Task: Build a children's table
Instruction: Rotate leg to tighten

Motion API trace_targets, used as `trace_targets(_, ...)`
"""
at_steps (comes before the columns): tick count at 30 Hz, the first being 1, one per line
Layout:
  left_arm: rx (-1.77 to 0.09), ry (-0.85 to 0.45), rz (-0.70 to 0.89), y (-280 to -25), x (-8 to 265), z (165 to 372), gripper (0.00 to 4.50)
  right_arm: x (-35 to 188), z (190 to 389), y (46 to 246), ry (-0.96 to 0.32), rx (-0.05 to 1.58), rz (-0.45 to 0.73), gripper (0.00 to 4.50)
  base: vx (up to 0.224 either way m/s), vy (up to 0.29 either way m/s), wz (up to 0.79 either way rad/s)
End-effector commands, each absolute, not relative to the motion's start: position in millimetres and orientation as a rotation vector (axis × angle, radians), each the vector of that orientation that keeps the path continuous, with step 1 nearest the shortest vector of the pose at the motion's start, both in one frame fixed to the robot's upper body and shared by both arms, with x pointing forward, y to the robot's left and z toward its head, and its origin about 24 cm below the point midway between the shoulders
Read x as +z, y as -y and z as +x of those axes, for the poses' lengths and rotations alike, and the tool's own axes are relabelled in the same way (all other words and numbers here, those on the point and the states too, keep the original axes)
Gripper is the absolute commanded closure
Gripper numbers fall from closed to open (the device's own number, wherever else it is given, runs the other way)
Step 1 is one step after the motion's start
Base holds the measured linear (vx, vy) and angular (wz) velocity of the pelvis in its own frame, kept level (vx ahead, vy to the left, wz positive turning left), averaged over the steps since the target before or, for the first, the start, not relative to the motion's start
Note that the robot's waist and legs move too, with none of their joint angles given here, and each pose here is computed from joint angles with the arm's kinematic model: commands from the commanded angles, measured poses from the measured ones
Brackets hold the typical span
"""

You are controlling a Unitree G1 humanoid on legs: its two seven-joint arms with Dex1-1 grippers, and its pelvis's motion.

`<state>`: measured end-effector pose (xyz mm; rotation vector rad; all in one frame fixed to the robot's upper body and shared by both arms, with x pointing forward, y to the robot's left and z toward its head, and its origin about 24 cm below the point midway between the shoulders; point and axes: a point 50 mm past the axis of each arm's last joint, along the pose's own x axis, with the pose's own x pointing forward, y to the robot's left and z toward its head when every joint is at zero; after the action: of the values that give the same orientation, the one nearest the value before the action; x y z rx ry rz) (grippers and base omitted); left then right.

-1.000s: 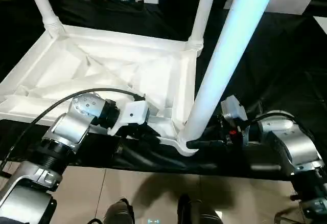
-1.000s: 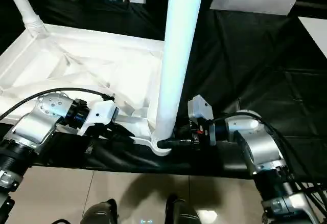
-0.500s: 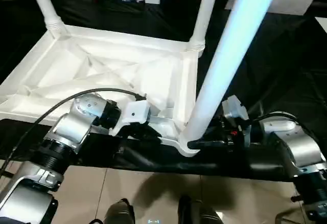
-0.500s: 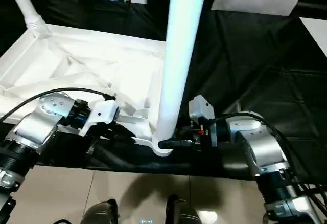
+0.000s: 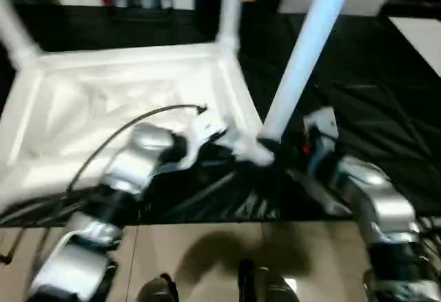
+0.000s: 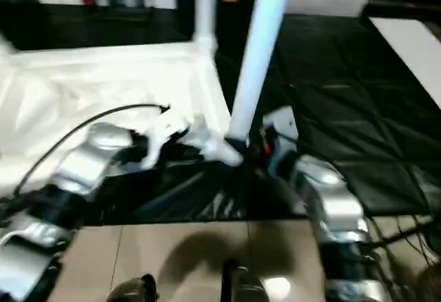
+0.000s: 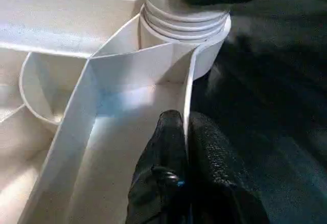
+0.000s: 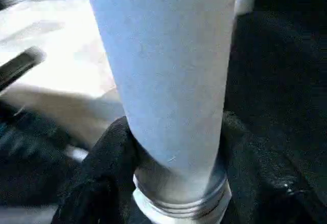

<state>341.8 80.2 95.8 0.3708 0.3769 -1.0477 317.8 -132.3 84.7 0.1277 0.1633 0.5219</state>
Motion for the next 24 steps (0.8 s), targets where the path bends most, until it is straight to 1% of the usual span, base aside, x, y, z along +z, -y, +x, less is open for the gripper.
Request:
trace_targets(1,-0.909,-0.310,0.301,-73,102,350,4.50,70,305.8,86.9,-0.257,0.701,0.232,2.41,0.000,0.000,0.00)
trace_targets(2,-0.886,-0.308,0.307,-72,102,352,4.50,71,307.7,83.5,-0.260,0.665,0.253,2.41,0.000,0.000,0.00)
trace_targets(4,-0.819,-0.300,0.318,-66,106,355,4.50,69,315.3,70.7,-0.282,0.519,0.301,2.41,0.000,0.000,0.00)
trace_targets(5,-0.819,-0.300,0.318,-66,106,355,4.50,69,315.3,70.7,-0.282,0.519,0.301,2.41,0.000,0.000,0.00)
trace_targets(6,-0.802,-0.299,0.327,-64,106,356,4.50,70,317.4,64.5,-0.277,0.487,0.317,2.06,0.000,0.000,0.00)
trace_targets(7,-0.802,-0.298,0.337,-63,106,355,4.50,71,318.2,62.0,-0.265,0.469,0.318,1.85,0.000,0.000,0.00)
trace_targets(8,-0.811,-0.300,0.354,-62,106,353,4.50,74,318.6,59.0,-0.242,0.451,0.325,1.85,0.000,0.000,0.00)
trace_targets(9,-0.815,-0.301,0.357,-62,105,353,4.50,74,318.6,58.5,-0.236,0.450,0.327,1.69,0.000,0.000,0.00)
trace_targets(11,-0.839,-0.302,0.378,-63,104,351,4.50,76,318.4,58.7,-0.222,0.434,0.332,1.61,0.000,0.000,0.00)
trace_targets(13,-0.910,-0.290,0.402,-68,102,346,4.50,78,317.6,67.3,-0.187,0.455,0.293,1.34,0.000,0.000,0.00)
trace_targets(14,-0.920,-0.288,0.405,-69,102,346,4.50,78,317.4,68.6,-0.181,0.459,0.287,1.34,0.000,0.000,0.00)
trace_targets(15,-0.934,-0.285,0.409,-70,101,345,4.50,79,317.2,70.4,-0.174,0.464,0.279,1.22,0.000,0.000,0.00)
trace_targets(16,-0.979,-0.301,0.419,-81,97,341,4.50,83,314.1,84.0,-0.125,0.515,0.245,1.14,0.000,0.000,0.00)
trace_targets(17,-0.979,-0.301,0.419,-81,97,341,4.50,83,314.1,84.0,-0.125,0.515,0.245,1.04,0.056,-0.045,0.13)
trace_targets(18,-1.019,-0.308,0.431,-89,93,337,4.50,86,310.6,97.7,-0.098,0.553,0.213,0.95,0.000,0.000,0.00)
trace_targets(19,-1.019,-0.308,0.431,-89,93,337,4.50,86,310.6,97.7,-0.098,0.553,0.213,0.82,0.000,0.000,0.00)
trace_targets(21,-1.046,-0.311,0.440,-97,90,336,4.50,87,306.7,110.9,-0.083,0.599,0.183,0.82,0.000,0.000,0.00)
trace_targets(22,-1.058,-0.310,0.447,-99,89,335,4.50,88,304.8,115.7,-0.079,0.623,0.168,0.72,0.058,-0.043,0.09)
trace_targets(23,-1.059,-0.310,0.447,-100,89,335,4.50,88,304.7,116.2,-0.078,0.625,0.166,0.62,0.058,-0.043,0.09)
trace_targets(24,-1.086,-0.322,0.458,-107,86,333,4.50,89,300.7,127.5,-0.071,0.680,0.123,0.53,0.054,-0.047,0.10)
